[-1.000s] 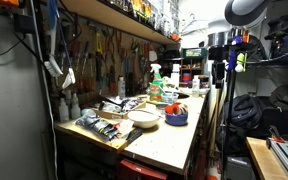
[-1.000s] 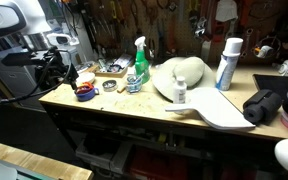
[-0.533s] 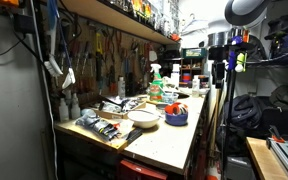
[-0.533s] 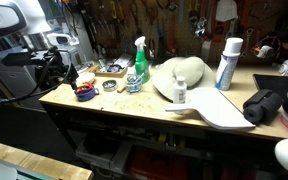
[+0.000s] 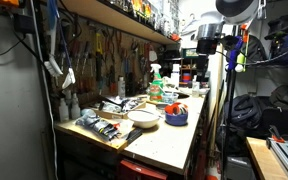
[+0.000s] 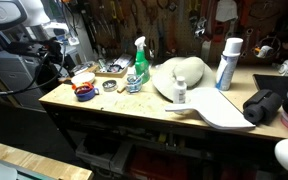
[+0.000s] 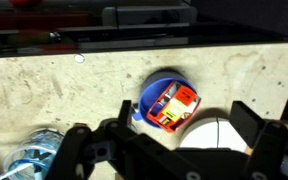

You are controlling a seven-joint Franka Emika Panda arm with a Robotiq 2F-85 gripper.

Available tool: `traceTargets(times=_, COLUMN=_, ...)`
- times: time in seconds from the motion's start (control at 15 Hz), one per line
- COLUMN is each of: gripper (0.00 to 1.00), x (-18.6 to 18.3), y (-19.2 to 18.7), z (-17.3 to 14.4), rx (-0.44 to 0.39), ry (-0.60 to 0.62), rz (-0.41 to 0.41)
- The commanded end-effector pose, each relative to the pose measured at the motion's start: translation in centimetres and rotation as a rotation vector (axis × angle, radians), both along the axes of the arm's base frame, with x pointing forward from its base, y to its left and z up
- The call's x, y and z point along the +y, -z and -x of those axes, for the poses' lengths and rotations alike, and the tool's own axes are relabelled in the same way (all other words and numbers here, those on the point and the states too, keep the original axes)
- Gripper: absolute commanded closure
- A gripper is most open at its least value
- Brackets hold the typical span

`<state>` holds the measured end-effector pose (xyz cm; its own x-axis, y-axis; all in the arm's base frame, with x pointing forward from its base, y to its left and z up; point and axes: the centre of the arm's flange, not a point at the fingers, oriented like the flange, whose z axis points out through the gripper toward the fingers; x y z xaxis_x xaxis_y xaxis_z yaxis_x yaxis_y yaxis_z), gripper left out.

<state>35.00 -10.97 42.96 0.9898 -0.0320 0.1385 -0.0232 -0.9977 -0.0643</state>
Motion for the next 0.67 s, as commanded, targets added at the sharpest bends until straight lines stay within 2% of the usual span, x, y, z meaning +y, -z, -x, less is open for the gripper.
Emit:
traceTargets(times=0.0, gripper=0.0, x=2.2, y=1.1, z=-4.6, rx=0.006, ry=0.127, rz=-0.153)
traceTargets(times=0.13, gripper=0.0, x=3.1, y=2.8, z=-5.8, rx=0.044, ry=0.196, rz=-0.225)
traceTargets(times=0.4, gripper=0.0, x=3.2, y=7.3, z=-5.5, rx=0.129, ry=0.324, rz=-0.32)
traceTargets(times=0.47, gripper=0.0, x=3.2, y=5.5, z=-5.0, rx=0.114, ry=0.269, rz=-0.273)
traceTargets(times=0.6, gripper=0.0, x=3.1, y=6.9, z=-5.3, rx=0.138, ry=0.295, rz=-0.291)
